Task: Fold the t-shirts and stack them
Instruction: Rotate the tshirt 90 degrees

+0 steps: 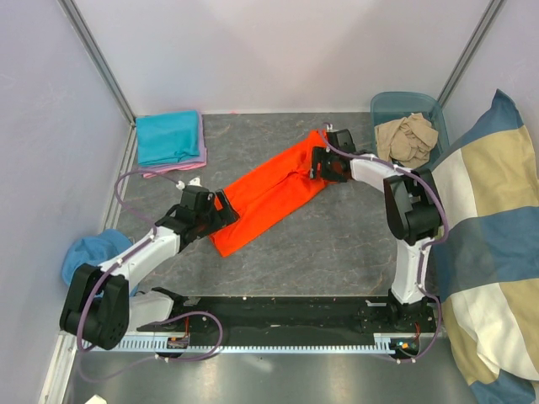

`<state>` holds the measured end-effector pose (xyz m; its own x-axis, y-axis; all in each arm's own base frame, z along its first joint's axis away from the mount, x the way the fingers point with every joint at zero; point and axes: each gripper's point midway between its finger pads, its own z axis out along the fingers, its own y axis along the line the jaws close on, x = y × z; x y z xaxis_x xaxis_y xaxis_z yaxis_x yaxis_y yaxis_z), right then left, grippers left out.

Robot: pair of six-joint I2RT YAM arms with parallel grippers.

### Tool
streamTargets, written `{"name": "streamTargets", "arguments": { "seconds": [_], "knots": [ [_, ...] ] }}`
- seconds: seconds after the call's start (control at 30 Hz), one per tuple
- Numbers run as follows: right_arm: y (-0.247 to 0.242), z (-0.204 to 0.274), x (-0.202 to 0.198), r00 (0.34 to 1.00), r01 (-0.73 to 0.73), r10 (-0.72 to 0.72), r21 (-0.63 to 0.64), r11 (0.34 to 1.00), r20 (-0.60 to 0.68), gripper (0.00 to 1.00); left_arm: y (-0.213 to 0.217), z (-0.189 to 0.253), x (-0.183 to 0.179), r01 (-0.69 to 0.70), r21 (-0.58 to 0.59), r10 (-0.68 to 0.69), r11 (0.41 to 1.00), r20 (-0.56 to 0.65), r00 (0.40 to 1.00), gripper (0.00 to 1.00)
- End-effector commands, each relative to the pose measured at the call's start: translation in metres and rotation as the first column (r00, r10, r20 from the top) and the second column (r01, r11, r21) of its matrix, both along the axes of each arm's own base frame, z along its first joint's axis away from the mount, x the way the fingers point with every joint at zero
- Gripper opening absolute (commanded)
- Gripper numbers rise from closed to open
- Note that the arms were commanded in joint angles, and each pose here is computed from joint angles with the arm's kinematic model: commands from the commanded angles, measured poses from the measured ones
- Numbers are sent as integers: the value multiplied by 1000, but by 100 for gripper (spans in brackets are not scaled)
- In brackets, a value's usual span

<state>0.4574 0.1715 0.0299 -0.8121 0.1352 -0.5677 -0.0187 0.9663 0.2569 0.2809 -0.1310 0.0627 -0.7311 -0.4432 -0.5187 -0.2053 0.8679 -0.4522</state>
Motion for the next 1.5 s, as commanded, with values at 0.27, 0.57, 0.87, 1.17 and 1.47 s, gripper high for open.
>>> {"name": "streamTargets", "arguments": {
  "seconds": [0.27, 0.57, 0.87, 1.17, 1.47],
  "knots": [
    [19, -22, 18, 981, -175, 172, -24, 984, -92, 82, -29, 25, -36, 89, -82, -87, 993, 38, 996, 100],
    [14, 25, 19, 982, -189, 188, -34, 981, -16, 82, -18, 98, -11, 62, -3, -59, 998, 266, 962, 100],
    [-3, 96, -17, 985, -149, 152, -42, 988, 83, 83, -32, 91, 55, 29, 50, -42, 998, 285, 958, 100],
    [-23, 65, -38, 999, -35, 38, -69, 997, 39, 83, -25, 49, 115, -41, 140, 9, 989, 225, 974, 100],
    [-16, 15, -20, 999, 11, -13, -48, 999, -41, 83, -2, 29, 128, -96, 195, 58, 976, 191, 980, 100]
  ]
}}
